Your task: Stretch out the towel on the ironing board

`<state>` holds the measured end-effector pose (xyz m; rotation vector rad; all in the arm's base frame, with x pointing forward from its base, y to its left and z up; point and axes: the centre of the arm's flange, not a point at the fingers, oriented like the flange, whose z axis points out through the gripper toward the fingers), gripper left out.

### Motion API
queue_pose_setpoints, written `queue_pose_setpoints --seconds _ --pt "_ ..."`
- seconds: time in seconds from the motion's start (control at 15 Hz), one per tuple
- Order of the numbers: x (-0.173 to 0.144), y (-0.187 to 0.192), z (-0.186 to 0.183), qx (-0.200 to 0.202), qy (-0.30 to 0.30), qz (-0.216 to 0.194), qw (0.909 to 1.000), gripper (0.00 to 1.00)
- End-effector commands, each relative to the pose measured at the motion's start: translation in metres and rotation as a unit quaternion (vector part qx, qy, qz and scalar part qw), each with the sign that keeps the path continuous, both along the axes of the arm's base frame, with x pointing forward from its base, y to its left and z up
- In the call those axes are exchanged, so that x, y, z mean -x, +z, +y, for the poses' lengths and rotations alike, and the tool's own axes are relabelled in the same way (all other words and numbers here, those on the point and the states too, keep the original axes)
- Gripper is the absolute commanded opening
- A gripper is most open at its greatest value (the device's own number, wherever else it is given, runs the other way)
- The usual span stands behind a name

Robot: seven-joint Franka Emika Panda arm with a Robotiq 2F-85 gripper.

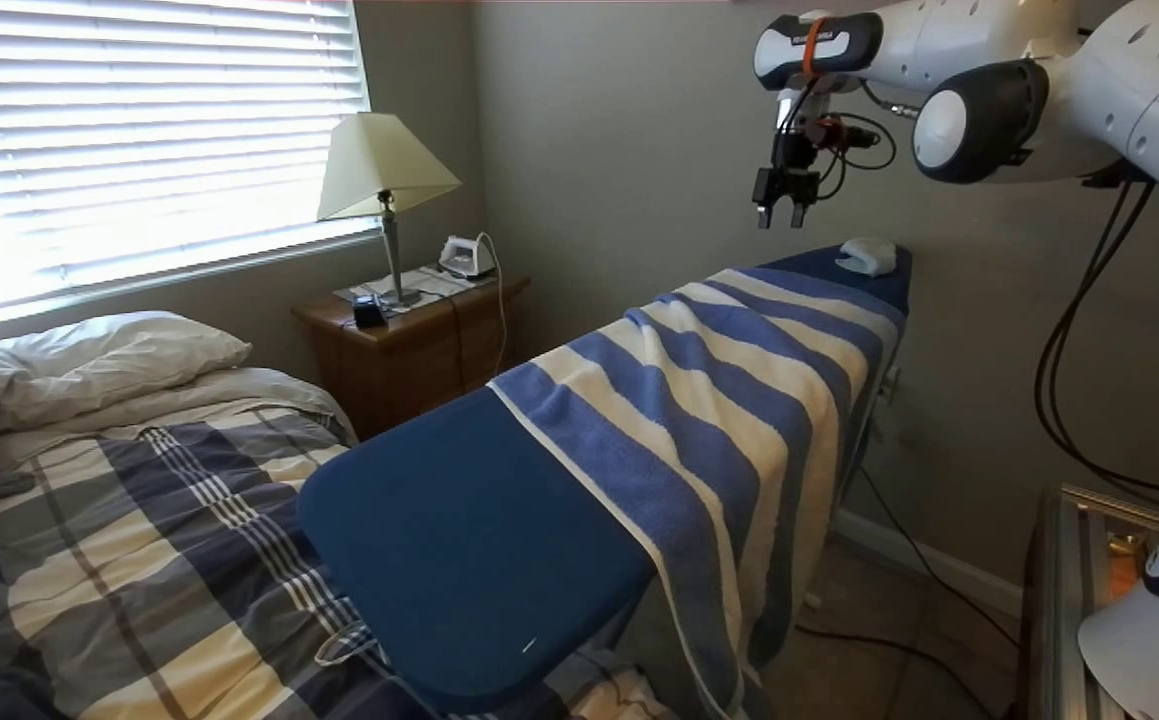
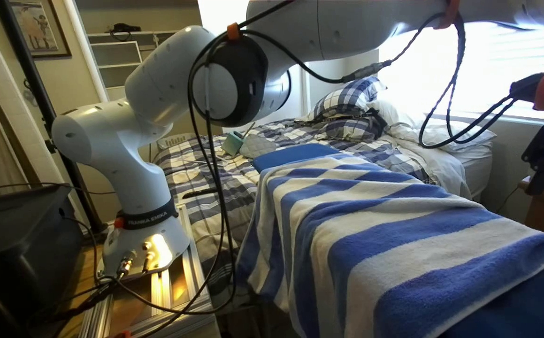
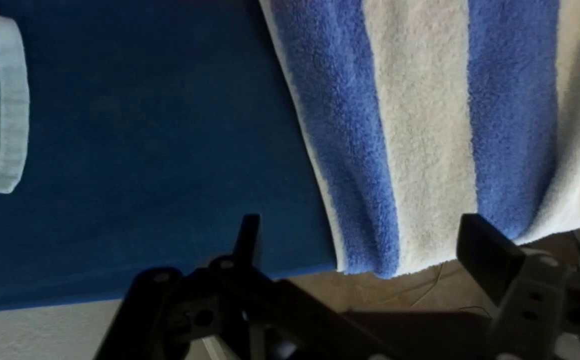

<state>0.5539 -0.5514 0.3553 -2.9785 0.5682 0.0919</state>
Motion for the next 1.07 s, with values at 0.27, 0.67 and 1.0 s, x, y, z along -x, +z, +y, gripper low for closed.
queue_pose_setpoints --seconds 0.27,0.67,1.0 --pt "0.005 -0.005 0.008 -0.032 0.041 0.019 0.9985 1.0" --pt "0.005 -0.002 0.01 -0.035 0.047 0.019 0.9981 1.0" --pt "0.005 -0.002 0.01 -0.035 0.048 0.019 0.9981 1.0"
